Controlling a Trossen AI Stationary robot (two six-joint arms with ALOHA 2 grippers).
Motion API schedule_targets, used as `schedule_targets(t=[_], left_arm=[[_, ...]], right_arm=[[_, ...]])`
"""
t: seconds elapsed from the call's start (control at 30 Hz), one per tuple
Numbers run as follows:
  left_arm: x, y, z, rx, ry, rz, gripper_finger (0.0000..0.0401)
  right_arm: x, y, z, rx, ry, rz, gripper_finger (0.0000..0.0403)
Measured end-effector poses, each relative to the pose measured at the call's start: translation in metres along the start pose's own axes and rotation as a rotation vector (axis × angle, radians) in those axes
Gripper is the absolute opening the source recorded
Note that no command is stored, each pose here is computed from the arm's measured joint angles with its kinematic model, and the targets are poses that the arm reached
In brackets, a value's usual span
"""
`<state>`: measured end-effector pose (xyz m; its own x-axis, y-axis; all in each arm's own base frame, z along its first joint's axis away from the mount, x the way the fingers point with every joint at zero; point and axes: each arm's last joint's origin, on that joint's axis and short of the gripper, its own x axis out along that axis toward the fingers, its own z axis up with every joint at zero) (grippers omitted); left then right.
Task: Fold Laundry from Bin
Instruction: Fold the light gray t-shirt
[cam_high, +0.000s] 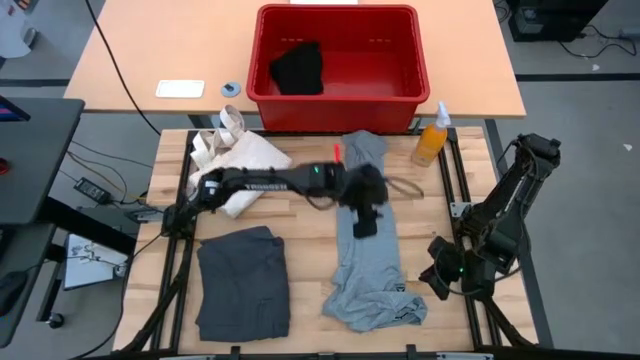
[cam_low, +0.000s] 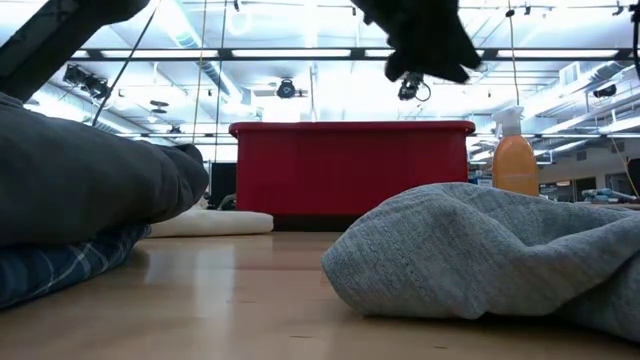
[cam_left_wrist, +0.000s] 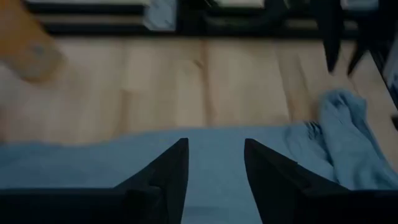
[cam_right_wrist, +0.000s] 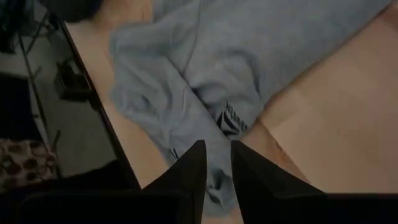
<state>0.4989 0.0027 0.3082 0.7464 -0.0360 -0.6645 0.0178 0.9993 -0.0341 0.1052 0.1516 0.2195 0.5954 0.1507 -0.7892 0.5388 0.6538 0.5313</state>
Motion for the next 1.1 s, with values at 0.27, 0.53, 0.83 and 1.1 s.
schedule_targets(t=[0.27,0.53,0.83,1.1], left_arm=[[0.039,-0.025,-0.033,-0.060,0.165,-0.132,0.0155],[0.059,-0.029,-0.114,-0.274,0.399,-0.247,0.0155],[0.037,-0.034,-0.118,-0.458,0.225,-0.298,0.0155],[0.027,-0.074,-0.085,-0.335,-0.041,-0.412,0.0155]], right_arm=[[-0.001,0.005,-0.013,-0.010,-0.005,0.058,0.0084],[-0.002,0.007,-0.014,0.016,-0.081,0.099,0.0084],[0.004,0.007,-0.018,0.000,-0.067,0.068,0.0084],[0.038,0.012,-0.038,-0.190,-0.001,-0.014,0.0105]])
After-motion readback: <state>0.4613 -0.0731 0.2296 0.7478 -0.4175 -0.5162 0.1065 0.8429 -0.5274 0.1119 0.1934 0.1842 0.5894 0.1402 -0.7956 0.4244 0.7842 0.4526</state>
